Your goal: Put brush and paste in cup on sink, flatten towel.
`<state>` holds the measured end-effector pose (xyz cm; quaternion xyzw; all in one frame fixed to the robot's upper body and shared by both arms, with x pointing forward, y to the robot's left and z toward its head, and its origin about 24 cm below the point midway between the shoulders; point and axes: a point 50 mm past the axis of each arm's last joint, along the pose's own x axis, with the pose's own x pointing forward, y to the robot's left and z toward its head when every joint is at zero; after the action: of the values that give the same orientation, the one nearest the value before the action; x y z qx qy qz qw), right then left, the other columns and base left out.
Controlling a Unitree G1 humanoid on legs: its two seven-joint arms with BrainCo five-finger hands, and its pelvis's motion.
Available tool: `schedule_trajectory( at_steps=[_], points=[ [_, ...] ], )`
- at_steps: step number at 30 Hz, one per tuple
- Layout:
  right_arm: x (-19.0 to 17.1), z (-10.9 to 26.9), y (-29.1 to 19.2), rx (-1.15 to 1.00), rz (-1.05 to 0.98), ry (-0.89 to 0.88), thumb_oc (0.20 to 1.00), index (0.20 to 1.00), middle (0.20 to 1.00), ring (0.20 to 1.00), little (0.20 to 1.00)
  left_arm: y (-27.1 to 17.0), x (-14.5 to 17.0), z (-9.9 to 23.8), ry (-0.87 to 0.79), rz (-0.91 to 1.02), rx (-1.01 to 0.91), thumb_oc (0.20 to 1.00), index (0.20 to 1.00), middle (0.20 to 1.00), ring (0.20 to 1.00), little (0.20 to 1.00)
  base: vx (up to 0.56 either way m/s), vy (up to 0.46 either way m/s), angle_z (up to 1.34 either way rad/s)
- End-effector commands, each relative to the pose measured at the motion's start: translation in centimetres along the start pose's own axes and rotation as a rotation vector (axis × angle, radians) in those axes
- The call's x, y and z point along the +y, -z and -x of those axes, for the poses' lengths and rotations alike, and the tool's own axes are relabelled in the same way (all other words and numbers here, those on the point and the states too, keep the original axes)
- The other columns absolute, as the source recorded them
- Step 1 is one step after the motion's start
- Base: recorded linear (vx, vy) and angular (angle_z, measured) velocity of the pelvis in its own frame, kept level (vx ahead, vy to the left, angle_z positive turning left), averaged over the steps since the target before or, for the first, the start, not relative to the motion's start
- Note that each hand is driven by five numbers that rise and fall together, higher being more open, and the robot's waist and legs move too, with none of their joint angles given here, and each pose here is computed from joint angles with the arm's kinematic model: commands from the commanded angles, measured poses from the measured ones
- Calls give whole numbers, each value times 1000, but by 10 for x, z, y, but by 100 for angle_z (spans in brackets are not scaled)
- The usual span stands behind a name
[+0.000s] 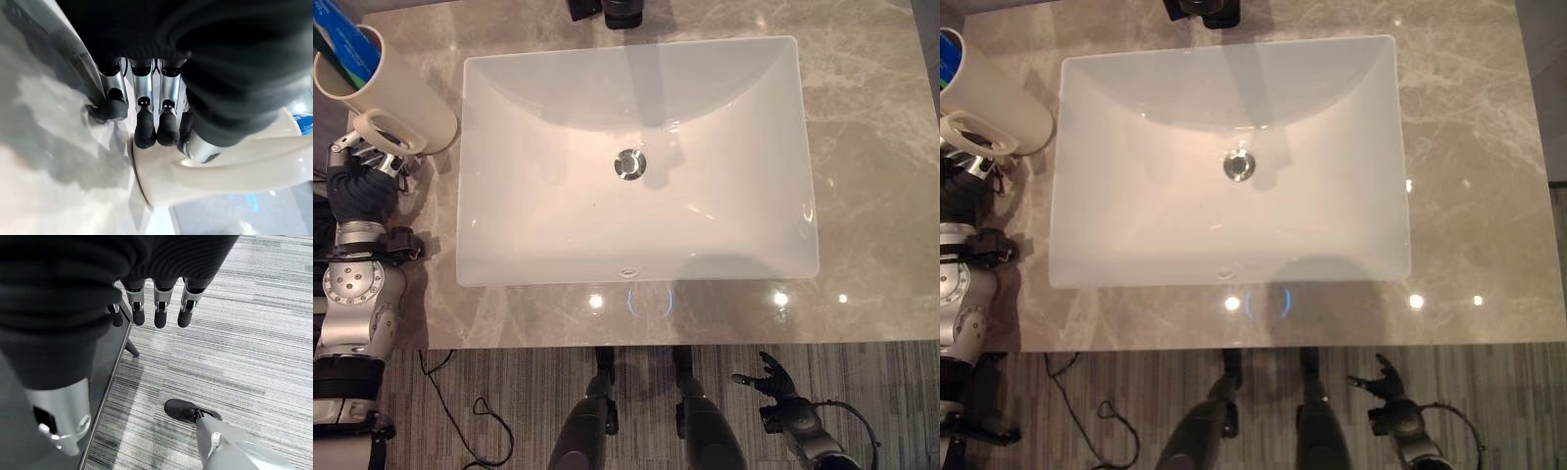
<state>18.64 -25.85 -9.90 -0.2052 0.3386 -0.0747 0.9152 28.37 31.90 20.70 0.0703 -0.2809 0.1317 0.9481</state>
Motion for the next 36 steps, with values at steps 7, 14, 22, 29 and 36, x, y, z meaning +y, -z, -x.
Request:
schedule_trajectory(
  at_steps=[7, 14, 22, 29, 36],
  points=[
    [-5, -1, -8, -47, 1, 19, 1000, 1000, 1000, 1000, 1000, 33, -16, 34, 83, 40, 136, 200, 200, 200, 200, 200, 5, 8, -5],
    [-6, -3, -15, -78, 14, 18, 1000, 1000, 1000, 1000, 1000, 30, -18, 25, 74, 39, 109, 200, 200, 200, 200, 200, -6, 1, -2],
    [-3, -2, -14, -76, 17, 11, 1000, 1000, 1000, 1000, 1000, 18, -10, -1, 5, 16, 49, 200, 200, 200, 200, 200, -2, -3, -7],
    [0, -3, -18, -89, 18, -1, 1000, 1000, 1000, 1000, 1000, 5, 1, -24, -65, -12, 5, 200, 200, 200, 200, 200, 4, -1, -3],
    [6, -4, -24, -106, 12, -15, 1000, 1000, 1000, 1000, 1000, -9, 8, -44, -113, -28, -32, 200, 200, 200, 200, 200, 9, 3, -8]
  ],
)
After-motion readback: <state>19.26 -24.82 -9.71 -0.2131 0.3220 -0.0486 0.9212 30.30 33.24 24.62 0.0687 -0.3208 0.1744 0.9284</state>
